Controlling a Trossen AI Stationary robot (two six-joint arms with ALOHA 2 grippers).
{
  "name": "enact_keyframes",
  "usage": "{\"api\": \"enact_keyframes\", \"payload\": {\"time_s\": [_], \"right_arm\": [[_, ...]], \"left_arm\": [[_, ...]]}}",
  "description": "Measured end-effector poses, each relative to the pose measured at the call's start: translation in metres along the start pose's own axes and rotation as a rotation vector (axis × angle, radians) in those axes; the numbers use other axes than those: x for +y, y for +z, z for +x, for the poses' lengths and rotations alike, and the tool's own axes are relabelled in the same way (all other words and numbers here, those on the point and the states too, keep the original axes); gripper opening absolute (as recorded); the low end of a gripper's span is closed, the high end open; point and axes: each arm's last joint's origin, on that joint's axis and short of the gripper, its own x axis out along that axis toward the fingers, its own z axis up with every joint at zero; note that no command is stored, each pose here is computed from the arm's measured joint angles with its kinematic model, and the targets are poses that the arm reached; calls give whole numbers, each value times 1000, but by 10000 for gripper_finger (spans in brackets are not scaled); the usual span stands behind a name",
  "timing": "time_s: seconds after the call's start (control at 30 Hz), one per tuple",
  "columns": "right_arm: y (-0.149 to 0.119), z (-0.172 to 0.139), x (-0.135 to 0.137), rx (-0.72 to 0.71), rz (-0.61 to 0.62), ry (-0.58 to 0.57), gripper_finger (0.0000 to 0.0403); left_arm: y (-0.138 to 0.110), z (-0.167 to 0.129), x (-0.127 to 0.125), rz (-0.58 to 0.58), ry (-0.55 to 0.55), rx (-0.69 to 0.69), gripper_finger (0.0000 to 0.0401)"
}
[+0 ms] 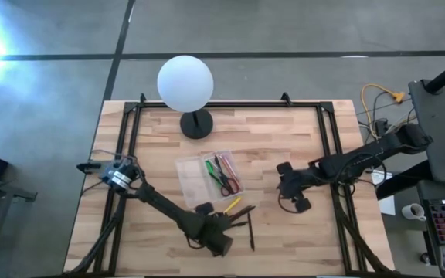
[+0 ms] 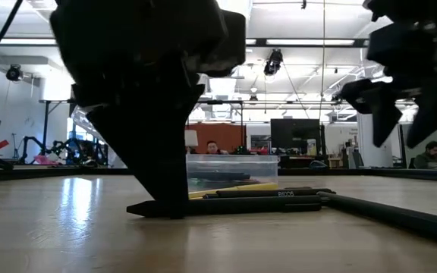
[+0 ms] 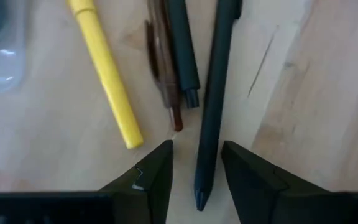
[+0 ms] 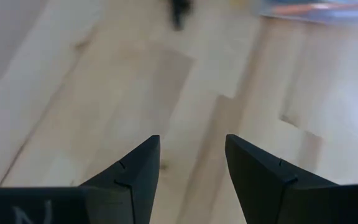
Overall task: Pick & place school supplies into a supply box
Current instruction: Put the black ballpen into the supply box
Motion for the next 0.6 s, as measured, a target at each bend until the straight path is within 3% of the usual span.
{"api": "enact_keyframes", "payload": {"time_s": [0.13,0.37,0.6], "right_arm": [[0,2,7,1,-110,64,174],[12,8,12,-90,-215,66,173],[14,19,12,-84,-240,76,173]], "left_arm": [[2,4,3,15,-60,29,105],[3,6,2,8,-113,59,16],[12,-7,-9,-4,-191,66,11]]}}
